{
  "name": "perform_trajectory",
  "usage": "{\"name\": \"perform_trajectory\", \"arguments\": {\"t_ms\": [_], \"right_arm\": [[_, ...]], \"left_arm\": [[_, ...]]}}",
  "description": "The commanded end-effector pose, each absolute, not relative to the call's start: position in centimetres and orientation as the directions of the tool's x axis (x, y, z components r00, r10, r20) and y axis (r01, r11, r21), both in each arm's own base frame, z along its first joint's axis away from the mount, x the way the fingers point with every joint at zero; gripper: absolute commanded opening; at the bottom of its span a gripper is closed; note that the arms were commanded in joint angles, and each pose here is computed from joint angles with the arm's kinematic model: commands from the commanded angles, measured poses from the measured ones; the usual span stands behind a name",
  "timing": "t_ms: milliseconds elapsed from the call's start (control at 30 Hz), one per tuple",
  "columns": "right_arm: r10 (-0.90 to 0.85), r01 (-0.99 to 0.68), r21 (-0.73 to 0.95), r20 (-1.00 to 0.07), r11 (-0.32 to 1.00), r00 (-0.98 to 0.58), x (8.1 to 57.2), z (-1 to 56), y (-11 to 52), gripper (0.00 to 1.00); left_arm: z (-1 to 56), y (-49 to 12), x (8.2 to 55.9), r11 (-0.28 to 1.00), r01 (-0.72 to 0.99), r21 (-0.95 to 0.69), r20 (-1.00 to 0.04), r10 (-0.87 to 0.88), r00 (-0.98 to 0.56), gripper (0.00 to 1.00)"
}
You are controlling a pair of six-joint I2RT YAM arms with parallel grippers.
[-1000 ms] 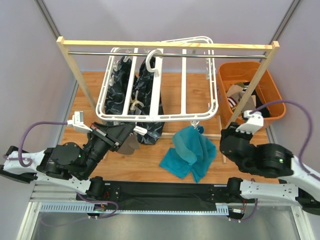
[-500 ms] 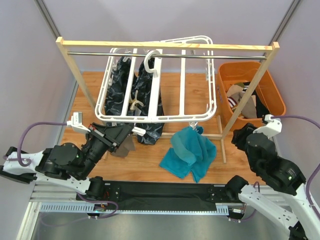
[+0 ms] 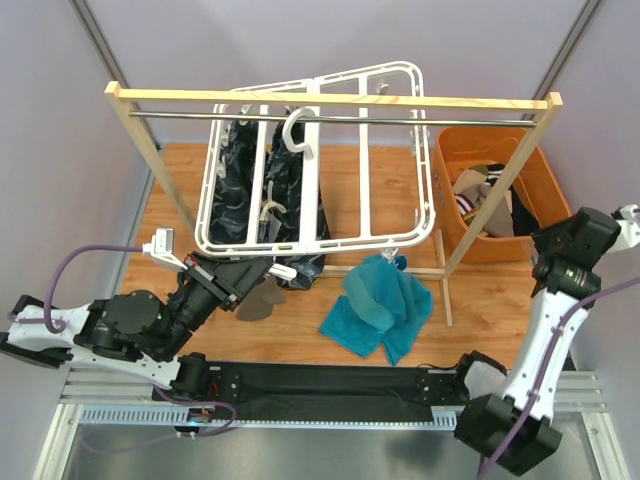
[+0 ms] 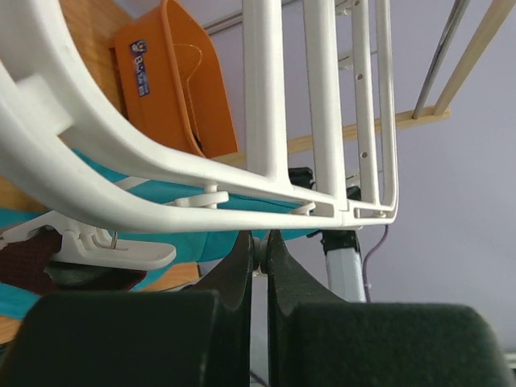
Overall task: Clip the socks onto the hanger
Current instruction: Pick up the sock.
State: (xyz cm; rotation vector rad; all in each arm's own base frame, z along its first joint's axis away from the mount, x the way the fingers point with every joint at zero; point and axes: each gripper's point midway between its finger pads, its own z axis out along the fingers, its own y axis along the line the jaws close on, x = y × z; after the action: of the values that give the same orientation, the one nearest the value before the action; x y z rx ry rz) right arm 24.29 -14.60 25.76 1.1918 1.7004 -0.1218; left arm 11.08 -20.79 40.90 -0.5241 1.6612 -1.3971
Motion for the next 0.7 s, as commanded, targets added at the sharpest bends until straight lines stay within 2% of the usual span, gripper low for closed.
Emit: {"name": "perform_trajectory", "arguments": {"t_ms": [0, 67, 100, 200, 233, 300, 333, 400, 433, 467, 500, 533, 567, 633, 667], "right_arm": [[0.737, 0.551, 0.579, -0.668, 0.601, -0.101, 31.1, 25.7, -12.9, 0.45], [0.746, 0.491, 0.615, -0.655, 0.618, -0.118, 33.9, 26.4, -13.1, 0.47], [0.767, 0.518, 0.610, -0.622, 0.599, -0.155, 35.5, 24.5, -13.7, 0.49], [0.724, 0.506, 0.572, -0.670, 0.645, -0.166, 38.5, 25.2, -14.5, 0.54], [0.737, 0.507, 0.579, -0.651, 0.639, -0.184, 39.9, 24.1, -14.9, 0.56], [0.726, 0.470, 0.596, -0.669, 0.652, -0.158, 42.1, 25.8, -15.7, 0.62], [0.740, 0.486, 0.595, -0.647, 0.640, -0.184, 43.6, 24.0, -16.1, 0.64], [0.759, 0.475, 0.616, -0.619, 0.628, -0.201, 45.6, 23.8, -16.3, 0.66], [0.747, 0.449, 0.620, -0.636, 0.644, -0.193, 47.3, 25.9, -16.1, 0.66], [0.750, 0.503, 0.579, -0.611, 0.641, -0.254, 48.3, 23.1, -16.5, 0.66], [0.729, 0.500, 0.553, -0.625, 0.666, -0.279, 49.2, 23.1, -16.3, 0.67], [0.690, 0.460, 0.539, -0.671, 0.705, -0.272, 51.0, 25.5, -15.8, 0.68], [0.696, 0.505, 0.504, -0.641, 0.700, -0.324, 51.9, 22.2, -16.2, 0.70], [0.710, 0.516, 0.509, -0.617, 0.689, -0.339, 53.3, 22.0, -16.7, 0.70], [0.729, 0.561, 0.487, -0.576, 0.669, -0.369, 53.8, 19.0, -17.2, 0.71]], "left_arm": [[36.9, -21.2, 10.2, 0.412, 0.276, -0.868, -0.494, -0.668, -0.556, 0.00], [35.9, -21.1, 10.1, 0.399, 0.279, -0.874, -0.485, -0.668, -0.564, 0.00], [34.9, -21.2, 10.1, 0.407, 0.280, -0.869, -0.492, -0.662, -0.565, 0.00], [34.8, -21.0, 10.0, 0.362, 0.270, -0.892, -0.451, -0.678, -0.581, 0.00], [34.6, -21.0, 10.0, 0.366, 0.270, -0.890, -0.454, -0.677, -0.579, 0.00], [35.4, -20.4, 10.2, 0.350, 0.262, -0.899, -0.437, -0.695, -0.571, 0.00], [35.6, -20.3, 10.3, 0.350, 0.258, -0.900, -0.435, -0.696, -0.572, 0.00], [36.8, -20.0, 10.6, 0.359, 0.258, -0.897, -0.441, -0.705, -0.555, 0.00], [36.9, -19.8, 10.7, 0.369, 0.250, -0.895, -0.445, -0.708, -0.549, 0.00], [36.5, -19.7, 11.0, 0.414, 0.247, -0.876, -0.479, -0.699, -0.531, 0.00], [37.6, -19.3, 11.1, 0.401, 0.237, -0.885, -0.464, -0.712, -0.527, 0.00], [37.1, -19.1, 11.2, 0.439, 0.233, -0.868, -0.492, -0.695, -0.524, 0.00], [37.0, -19.4, 11.2, 0.439, 0.214, -0.872, -0.482, -0.700, -0.527, 0.00], [36.6, -19.5, 11.2, 0.461, 0.197, -0.865, -0.490, -0.695, -0.526, 0.00], [36.7, -19.5, 11.3, 0.444, 0.175, -0.879, -0.465, -0.714, -0.524, 0.00]]}}
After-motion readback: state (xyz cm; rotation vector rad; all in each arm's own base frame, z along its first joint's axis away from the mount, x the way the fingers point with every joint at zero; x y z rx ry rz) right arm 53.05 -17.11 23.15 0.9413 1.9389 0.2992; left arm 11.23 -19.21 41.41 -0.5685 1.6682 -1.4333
